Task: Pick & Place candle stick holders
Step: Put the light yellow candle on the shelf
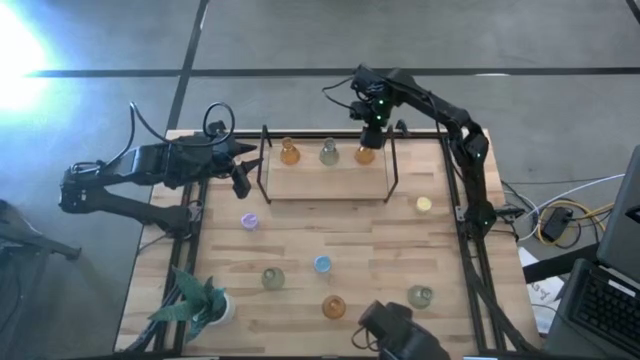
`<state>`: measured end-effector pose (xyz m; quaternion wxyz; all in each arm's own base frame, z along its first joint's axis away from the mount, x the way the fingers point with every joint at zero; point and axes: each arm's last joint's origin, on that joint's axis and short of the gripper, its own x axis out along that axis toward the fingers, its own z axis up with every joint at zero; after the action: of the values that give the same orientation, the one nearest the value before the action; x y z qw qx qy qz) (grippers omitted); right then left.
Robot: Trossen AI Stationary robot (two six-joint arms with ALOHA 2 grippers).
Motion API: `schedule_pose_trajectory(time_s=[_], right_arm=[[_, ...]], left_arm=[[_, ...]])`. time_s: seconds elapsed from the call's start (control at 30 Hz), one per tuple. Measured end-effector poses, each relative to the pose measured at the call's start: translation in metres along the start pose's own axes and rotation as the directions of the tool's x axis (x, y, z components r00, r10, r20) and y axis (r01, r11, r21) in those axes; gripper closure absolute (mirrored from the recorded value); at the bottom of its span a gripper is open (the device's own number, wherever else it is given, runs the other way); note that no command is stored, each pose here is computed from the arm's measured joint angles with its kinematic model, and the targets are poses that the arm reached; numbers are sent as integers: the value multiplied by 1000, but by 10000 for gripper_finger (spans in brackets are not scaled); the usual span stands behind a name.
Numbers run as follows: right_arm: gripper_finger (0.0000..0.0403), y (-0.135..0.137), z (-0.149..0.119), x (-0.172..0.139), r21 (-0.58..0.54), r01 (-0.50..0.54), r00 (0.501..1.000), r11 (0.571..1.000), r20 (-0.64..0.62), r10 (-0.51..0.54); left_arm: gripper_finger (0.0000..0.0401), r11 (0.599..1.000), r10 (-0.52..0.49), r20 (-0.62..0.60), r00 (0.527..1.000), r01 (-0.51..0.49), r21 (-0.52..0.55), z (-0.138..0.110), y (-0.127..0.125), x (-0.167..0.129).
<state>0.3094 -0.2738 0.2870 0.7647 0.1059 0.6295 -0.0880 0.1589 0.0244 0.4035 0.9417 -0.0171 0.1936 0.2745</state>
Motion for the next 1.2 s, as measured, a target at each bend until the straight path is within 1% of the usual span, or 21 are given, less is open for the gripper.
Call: schedule_pose_trajectory(time_s=[0.17,0.3,0.4,0.5,0.6,0.7,0.83,0.93,1.1,1.2], right_arm=[[286,9,-8,-31,16,31,997,999,69,-32],[289,23,-21,-72,48,65,984,997,161,-72],[293,39,-38,-106,68,86,967,994,233,-100],[298,59,-58,-136,95,87,955,992,275,-110],[304,80,-80,-159,130,72,951,989,290,-107],[311,99,-102,-174,189,60,955,980,275,-112],[321,120,-128,-182,264,21,947,964,303,-104],[325,132,-150,-178,339,9,952,941,285,-112],[320,142,-178,-145,437,33,977,899,173,-121],[309,143,-191,-119,456,59,989,888,97,-115]], left_arm=[[229,1000,0,0,1000,0,0,0,0,0],[229,1000,0,0,1000,0,0,0,0,0],[229,1000,0,0,1000,0,0,0,0,0],[229,1000,0,0,1000,0,-2,0,0,0],[229,1000,0,0,1000,0,-6,0,0,0],[229,1000,0,0,1000,0,-7,0,0,0],[229,1000,0,1,1000,0,-8,0,0,0],[229,1000,0,1,1000,0,-8,0,0,0],[229,1000,0,1,1000,0,-5,0,0,0],[229,1000,1,1,1000,-1,-5,0,0,0]])
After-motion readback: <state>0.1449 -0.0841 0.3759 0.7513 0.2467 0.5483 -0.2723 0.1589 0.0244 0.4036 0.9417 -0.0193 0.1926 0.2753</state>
